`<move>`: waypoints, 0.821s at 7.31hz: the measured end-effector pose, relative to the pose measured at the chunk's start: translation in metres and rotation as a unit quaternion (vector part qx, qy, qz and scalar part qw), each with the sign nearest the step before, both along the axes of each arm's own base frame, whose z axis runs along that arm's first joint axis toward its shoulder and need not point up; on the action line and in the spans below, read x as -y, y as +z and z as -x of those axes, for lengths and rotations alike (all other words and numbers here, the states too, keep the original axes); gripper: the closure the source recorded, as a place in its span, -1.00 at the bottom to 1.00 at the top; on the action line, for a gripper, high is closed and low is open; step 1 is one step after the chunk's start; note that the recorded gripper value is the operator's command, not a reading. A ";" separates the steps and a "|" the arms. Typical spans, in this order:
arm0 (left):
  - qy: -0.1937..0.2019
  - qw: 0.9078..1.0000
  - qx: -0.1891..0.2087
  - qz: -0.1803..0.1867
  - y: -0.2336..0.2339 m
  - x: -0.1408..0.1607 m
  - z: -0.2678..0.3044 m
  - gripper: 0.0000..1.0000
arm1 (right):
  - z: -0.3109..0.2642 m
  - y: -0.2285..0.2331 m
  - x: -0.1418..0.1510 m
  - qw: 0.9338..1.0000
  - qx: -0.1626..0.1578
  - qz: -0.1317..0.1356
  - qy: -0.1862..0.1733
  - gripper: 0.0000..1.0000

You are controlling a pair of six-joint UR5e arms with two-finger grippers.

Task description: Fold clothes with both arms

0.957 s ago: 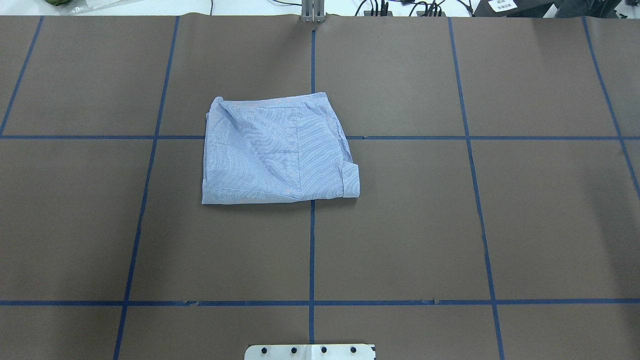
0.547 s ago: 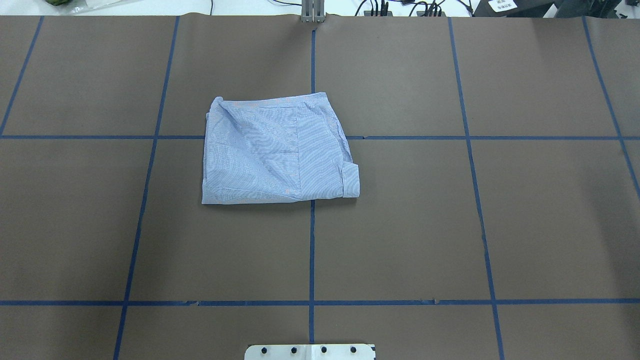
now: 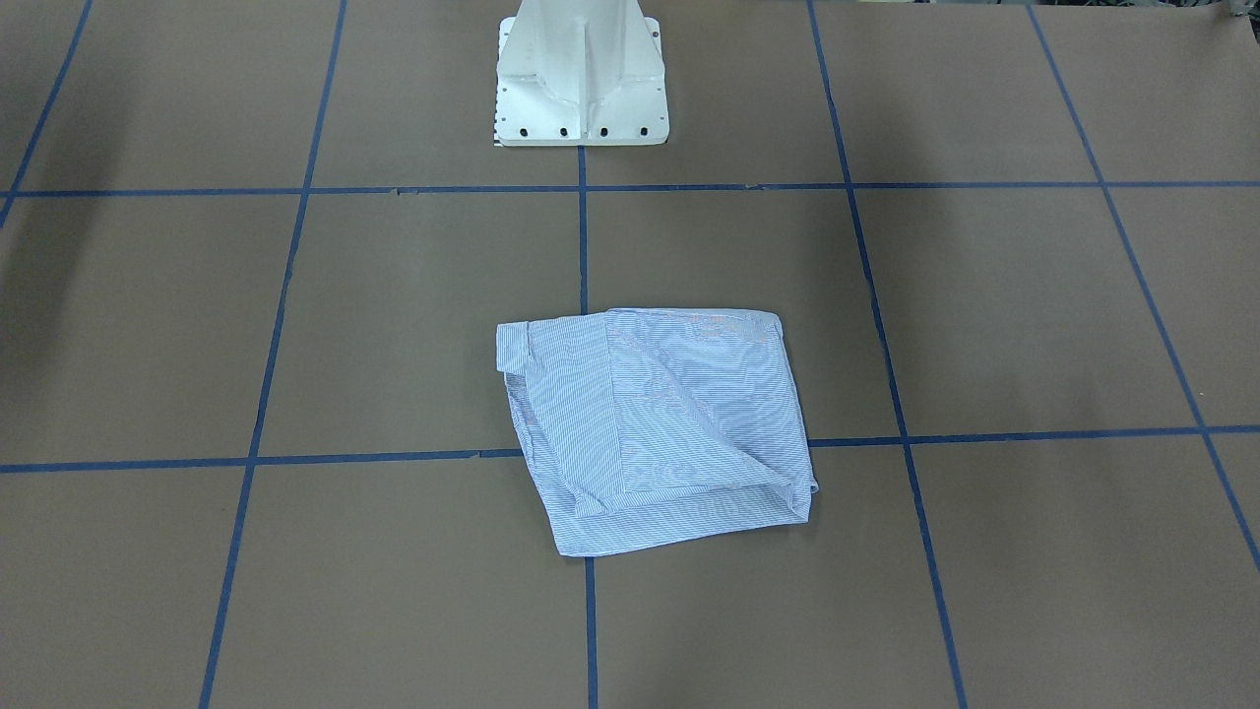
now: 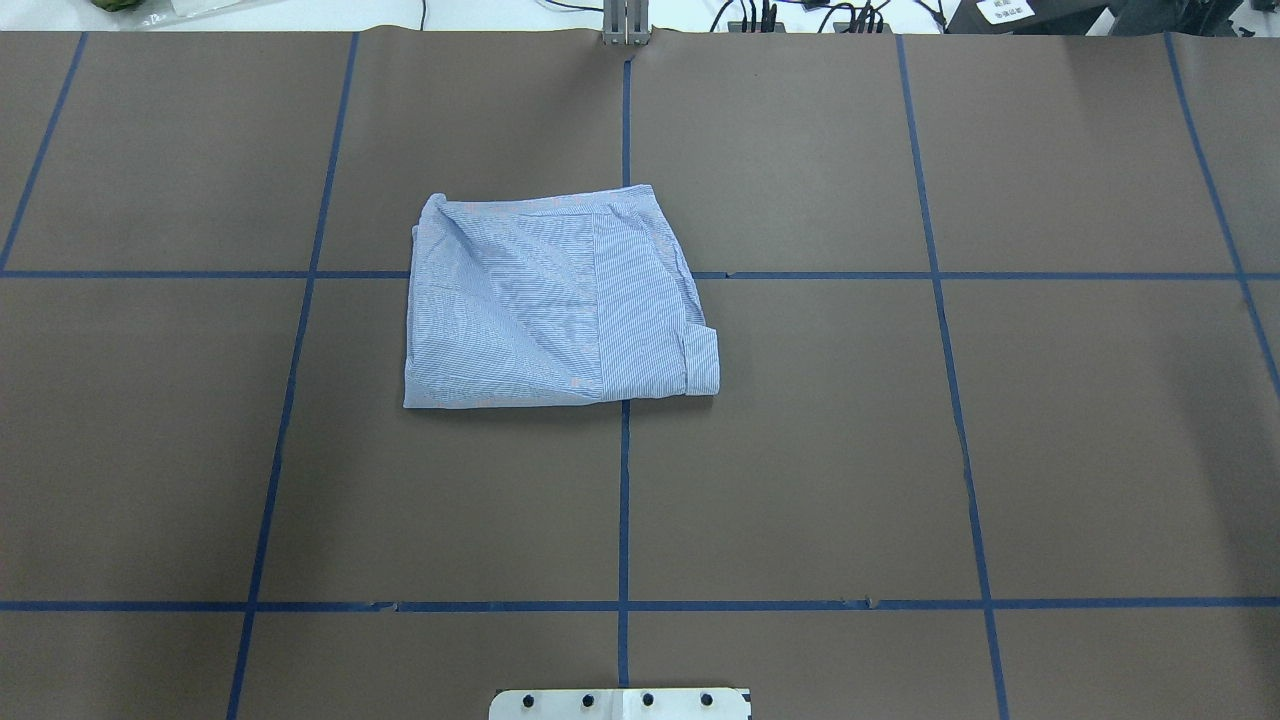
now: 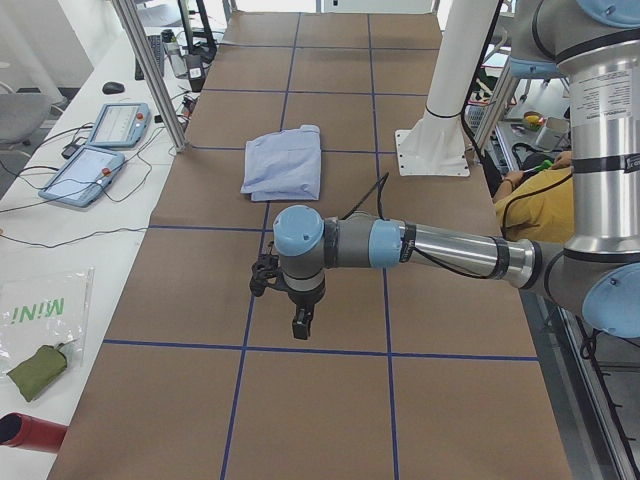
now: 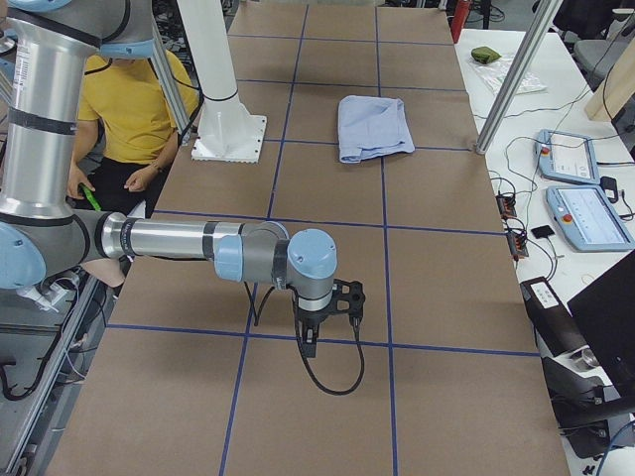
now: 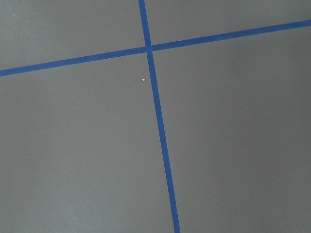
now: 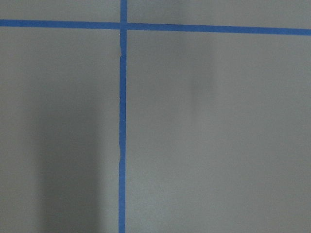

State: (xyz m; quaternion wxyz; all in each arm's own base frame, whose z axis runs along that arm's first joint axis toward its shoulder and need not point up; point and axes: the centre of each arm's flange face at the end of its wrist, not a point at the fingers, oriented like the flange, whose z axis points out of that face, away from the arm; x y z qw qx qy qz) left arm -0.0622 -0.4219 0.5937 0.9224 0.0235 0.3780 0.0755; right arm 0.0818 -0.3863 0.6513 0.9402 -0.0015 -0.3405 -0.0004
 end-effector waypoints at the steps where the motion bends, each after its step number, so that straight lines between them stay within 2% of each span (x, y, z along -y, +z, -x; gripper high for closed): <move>1: 0.000 1.000 0.001 0.001 0.001 0.000 0.000 -1.00 | 0.000 -0.002 0.001 1.000 0.000 -0.003 -0.001 -1.00; 6: 0.001 1.000 0.001 0.018 0.018 -0.001 0.000 -1.00 | 0.000 -0.004 0.003 1.000 -0.001 -0.005 -0.001 -1.00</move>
